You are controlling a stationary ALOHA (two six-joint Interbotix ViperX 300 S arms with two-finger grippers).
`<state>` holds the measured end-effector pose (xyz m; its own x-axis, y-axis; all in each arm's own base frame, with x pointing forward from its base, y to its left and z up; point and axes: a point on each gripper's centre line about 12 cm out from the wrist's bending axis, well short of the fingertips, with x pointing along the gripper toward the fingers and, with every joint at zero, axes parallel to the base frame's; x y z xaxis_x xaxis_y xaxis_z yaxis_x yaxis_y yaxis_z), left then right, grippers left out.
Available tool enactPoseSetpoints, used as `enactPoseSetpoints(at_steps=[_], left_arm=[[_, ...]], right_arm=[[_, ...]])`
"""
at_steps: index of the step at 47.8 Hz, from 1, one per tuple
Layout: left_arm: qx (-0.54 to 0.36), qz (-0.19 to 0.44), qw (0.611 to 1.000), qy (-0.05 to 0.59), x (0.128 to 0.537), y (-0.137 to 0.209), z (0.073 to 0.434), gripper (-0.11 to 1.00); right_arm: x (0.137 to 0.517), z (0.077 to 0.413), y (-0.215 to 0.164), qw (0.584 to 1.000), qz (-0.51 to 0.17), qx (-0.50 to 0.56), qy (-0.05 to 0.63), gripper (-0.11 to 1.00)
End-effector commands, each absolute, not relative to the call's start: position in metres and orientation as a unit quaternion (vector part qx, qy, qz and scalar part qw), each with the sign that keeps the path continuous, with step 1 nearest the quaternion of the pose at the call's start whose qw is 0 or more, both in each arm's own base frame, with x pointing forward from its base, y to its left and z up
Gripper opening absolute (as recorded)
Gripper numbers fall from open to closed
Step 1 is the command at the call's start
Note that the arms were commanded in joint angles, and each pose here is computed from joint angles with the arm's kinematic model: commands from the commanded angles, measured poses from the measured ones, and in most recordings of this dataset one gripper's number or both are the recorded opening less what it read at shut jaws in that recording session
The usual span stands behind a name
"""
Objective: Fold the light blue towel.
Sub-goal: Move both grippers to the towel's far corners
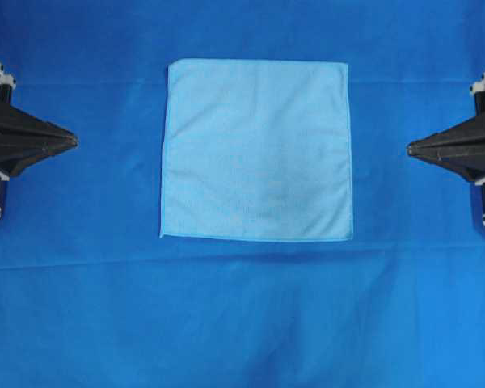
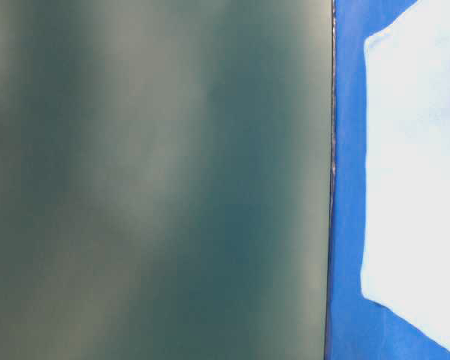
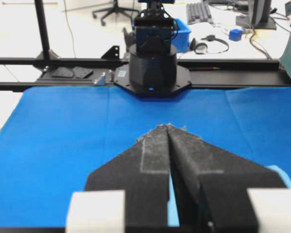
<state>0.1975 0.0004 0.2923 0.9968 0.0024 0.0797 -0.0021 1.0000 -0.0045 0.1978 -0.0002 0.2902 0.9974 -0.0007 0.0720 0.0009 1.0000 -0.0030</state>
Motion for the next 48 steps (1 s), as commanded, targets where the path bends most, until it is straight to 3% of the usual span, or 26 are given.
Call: enactPoseSetpoints(at_steps=[1, 12, 31, 33, 36, 42, 44, 48], left_arm=[[-0.020, 0.020, 0.999, -0.032, 0.206, 0.008, 0.299, 0.00], [-0.018, 0.068, 0.997, 0.014, 0.222, 0.030, 0.285, 0.00], [-0.052, 0.193, 0.968, 0.155, 0.261, 0.105, 0.219, 0.03], [-0.056, 0.201, 0.964, 0.167, 0.265, 0.111, 0.212, 0.10], [-0.062, 0.213, 0.957, 0.185, 0.271, 0.122, 0.201, 0.24], [-0.069, 0.235, 0.949, 0.200, 0.283, 0.144, 0.185, 0.62], [-0.070, 0.241, 0.946, 0.206, 0.287, 0.151, 0.179, 0.74], [-0.073, 0.249, 0.939, 0.226, 0.294, 0.162, 0.163, 0.89]], right_arm=[[0.201, 0.304, -0.007, 0.998, -0.018, -0.002, -0.053, 0.00], [0.208, 0.294, -0.054, 0.990, -0.129, 0.036, 0.032, 0.00], [0.221, 0.226, -0.124, 0.946, -0.251, 0.068, 0.194, 0.01], [0.223, 0.218, -0.130, 0.941, -0.257, 0.070, 0.209, 0.06], [0.227, 0.206, -0.139, 0.934, -0.263, 0.070, 0.231, 0.23], [0.235, 0.185, -0.162, 0.921, -0.278, 0.062, 0.267, 0.57], [0.238, 0.177, -0.168, 0.916, -0.279, 0.060, 0.280, 0.60], [0.244, 0.163, -0.178, 0.910, -0.279, 0.058, 0.301, 0.56]])
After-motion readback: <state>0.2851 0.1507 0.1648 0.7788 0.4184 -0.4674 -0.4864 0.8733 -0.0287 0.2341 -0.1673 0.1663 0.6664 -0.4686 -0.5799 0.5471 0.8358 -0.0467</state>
